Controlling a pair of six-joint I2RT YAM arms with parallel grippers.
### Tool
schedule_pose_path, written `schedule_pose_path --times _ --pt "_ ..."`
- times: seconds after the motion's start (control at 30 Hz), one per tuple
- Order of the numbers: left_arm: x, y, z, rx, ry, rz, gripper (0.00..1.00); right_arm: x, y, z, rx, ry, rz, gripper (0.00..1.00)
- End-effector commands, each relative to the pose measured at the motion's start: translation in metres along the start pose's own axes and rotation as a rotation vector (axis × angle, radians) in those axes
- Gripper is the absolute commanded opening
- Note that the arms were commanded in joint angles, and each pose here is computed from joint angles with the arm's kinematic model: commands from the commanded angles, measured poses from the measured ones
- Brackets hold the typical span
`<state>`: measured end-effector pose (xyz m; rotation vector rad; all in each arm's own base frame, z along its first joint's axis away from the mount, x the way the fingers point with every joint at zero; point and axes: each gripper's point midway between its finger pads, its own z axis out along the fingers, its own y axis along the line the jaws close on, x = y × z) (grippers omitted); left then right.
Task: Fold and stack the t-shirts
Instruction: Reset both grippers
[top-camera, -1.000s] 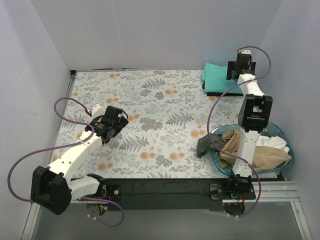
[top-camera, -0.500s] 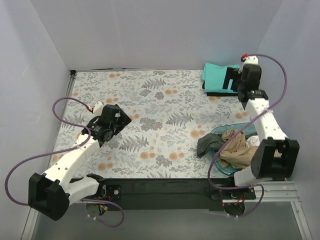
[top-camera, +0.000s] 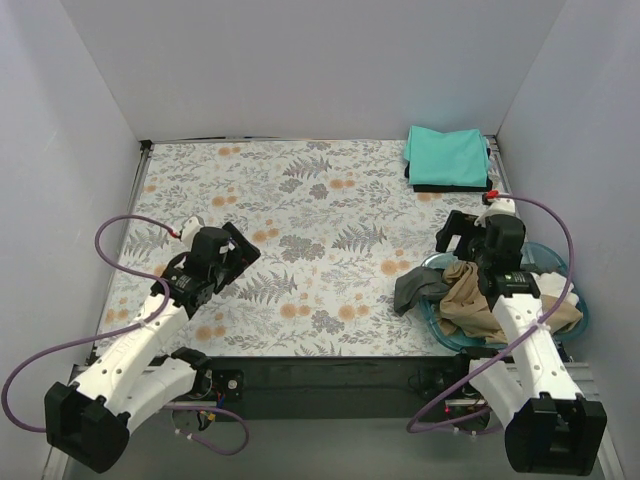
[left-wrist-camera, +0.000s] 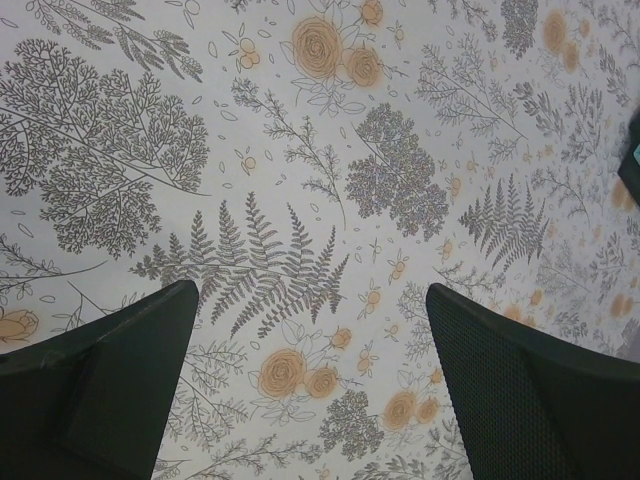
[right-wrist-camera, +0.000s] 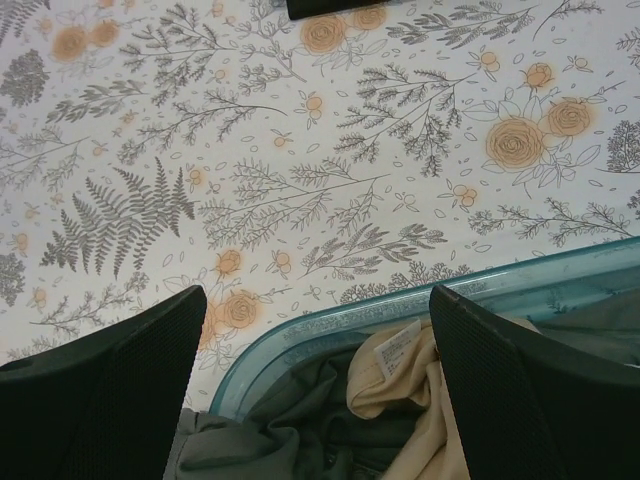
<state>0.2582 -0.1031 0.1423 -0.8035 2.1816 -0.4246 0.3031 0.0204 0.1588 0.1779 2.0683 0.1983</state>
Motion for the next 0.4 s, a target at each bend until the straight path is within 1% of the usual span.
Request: schedule_pose_path --times 0.0,0.13,0.37 --pt "0.003 0.003 -0.004 0.013 -0.001 -0.003 0.98 -0.013 0.009 -0.008 -0.044 -0.086 0.031 0.98" --pt "0.001 0.005 -0.008 0.013 -0.01 -0.012 0.98 -0.008 0.007 -0.014 -0.042 -0.104 0.033 0.98" --pt "-0.002 0.003 -0.013 0.028 -0.025 -0.019 0.98 -0.016 0.012 -0.023 -0.065 -0.142 0.032 0.98"
